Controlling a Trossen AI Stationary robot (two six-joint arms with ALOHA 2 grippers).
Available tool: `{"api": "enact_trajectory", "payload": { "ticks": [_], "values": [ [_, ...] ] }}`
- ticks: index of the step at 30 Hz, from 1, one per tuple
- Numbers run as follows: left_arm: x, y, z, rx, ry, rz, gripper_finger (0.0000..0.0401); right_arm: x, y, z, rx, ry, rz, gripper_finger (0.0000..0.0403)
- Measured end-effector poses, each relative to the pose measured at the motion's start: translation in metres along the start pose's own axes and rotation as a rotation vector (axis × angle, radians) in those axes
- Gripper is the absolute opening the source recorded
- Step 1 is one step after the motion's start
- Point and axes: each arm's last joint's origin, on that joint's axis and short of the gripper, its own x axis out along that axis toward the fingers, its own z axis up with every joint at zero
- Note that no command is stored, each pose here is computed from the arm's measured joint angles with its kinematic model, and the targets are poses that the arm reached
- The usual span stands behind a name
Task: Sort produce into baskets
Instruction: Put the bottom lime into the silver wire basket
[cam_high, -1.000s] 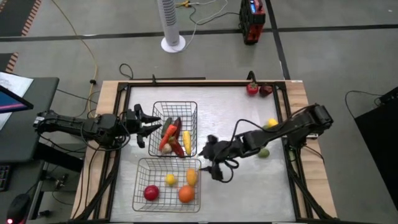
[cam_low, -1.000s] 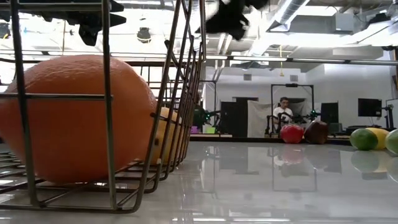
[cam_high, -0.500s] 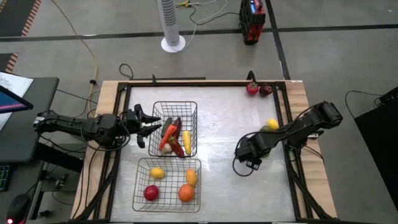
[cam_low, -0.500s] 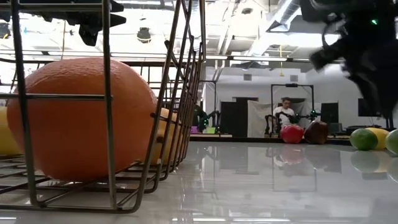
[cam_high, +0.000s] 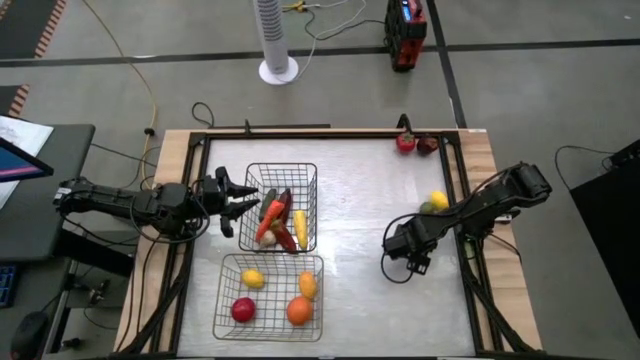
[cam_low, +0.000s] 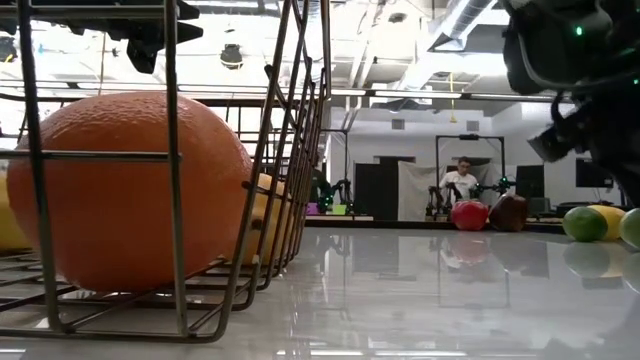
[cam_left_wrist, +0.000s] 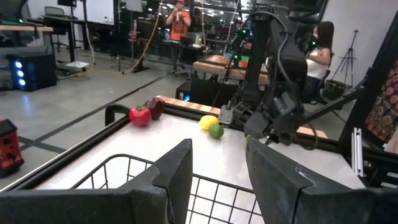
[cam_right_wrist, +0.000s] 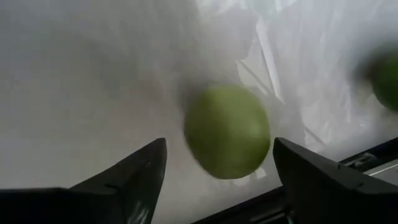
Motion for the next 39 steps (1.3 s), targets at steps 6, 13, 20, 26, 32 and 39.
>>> {"api": "enact_trajectory", "payload": {
  "ticks": [6, 13, 20, 26, 32, 39],
  "values": [
    [0.0, 0.0, 0.0, 0.0, 0.0, 0.002, 0.0137, 0.01, -0.004, 0.001, 0.002, -0.004, -0.001, 0.0269],
    [0.0, 0.0, 0.0, 0.0, -0.001, 0.003, 0.0137, 0.009, -0.001, 0.005, -0.021, -0.043, 0.033, 0.0198],
    [0.0, 0.0, 0.0, 0.004, 0.0, 0.007, 0.0137, -0.024, 0.017, 0.023, -0.055, -0.199, 0.175, 0.0208],
    [0.0, 0.001, 0.0, 0.005, -0.002, 0.018, 0.0137, -0.091, 0.041, 0.044, -0.159, -0.503, 0.397, 0.0206],
    [0.0, 0.001, 0.0, 0.005, -0.002, 0.02, 0.0137, -0.164, 0.068, 0.061, -0.333, -1.063, 0.682, 0.0217],
    [0.0, 0.001, 0.0, 0.004, -0.002, 0.02, 0.0137, -0.176, 0.098, 0.092, -0.47, -1.32, 0.769, 0.023]
  ]
}}
